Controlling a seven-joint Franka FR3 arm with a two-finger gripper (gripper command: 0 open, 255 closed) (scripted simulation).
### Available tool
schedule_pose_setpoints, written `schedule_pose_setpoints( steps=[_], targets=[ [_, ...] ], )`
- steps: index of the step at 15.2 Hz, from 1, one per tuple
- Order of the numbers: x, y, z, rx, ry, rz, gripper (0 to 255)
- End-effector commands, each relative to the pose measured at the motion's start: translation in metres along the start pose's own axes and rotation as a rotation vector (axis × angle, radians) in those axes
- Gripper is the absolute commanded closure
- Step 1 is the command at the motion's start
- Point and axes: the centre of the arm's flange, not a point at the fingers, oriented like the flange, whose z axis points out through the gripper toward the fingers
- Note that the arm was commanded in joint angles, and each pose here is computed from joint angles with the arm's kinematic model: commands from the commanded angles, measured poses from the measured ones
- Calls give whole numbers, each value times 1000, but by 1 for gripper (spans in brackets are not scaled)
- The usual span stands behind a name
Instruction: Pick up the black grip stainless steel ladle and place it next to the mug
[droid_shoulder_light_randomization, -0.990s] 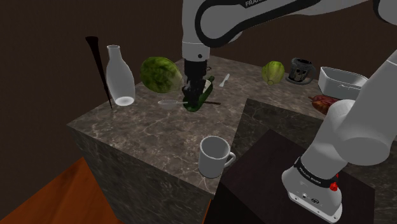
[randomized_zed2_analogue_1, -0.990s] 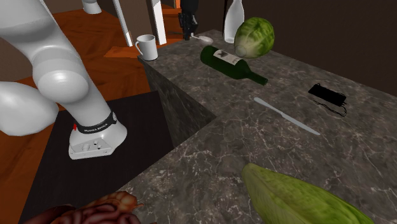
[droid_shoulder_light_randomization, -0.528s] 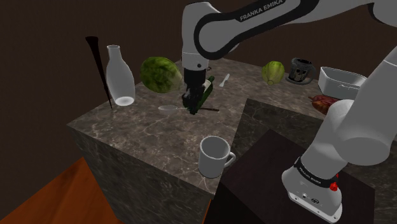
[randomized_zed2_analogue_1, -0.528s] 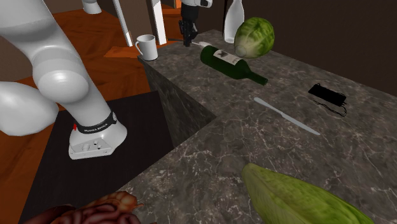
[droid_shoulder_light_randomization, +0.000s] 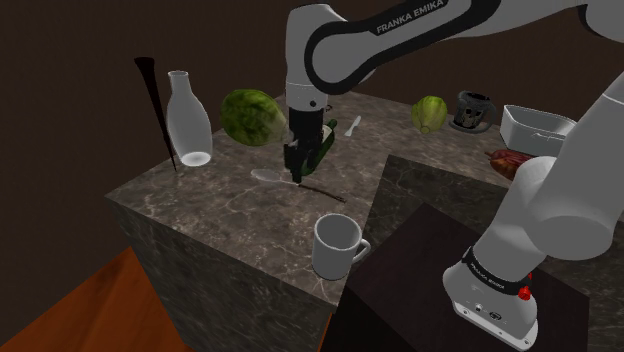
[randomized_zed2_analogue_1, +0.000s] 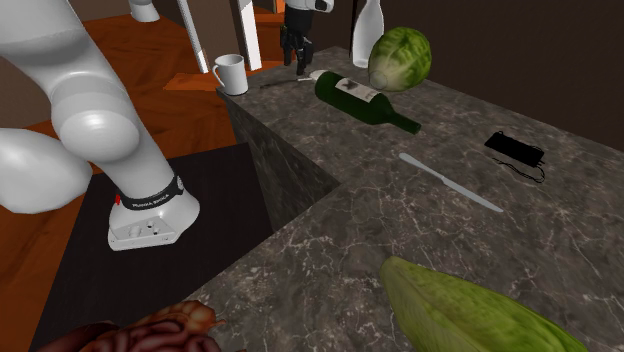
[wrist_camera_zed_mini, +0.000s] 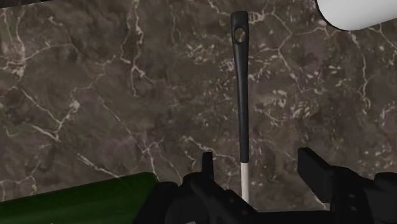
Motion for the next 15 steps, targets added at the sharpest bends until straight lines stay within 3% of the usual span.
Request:
schedule_pose_setpoints(
  steps=[1,4,8,15],
  targets=[
    [0,0,0,0,0,0,0],
    [0,0,0,0,0,0,0],
    [0,0,-50,0,0,0,0],
    [0,0,-50,0,0,0,0]
  ],
)
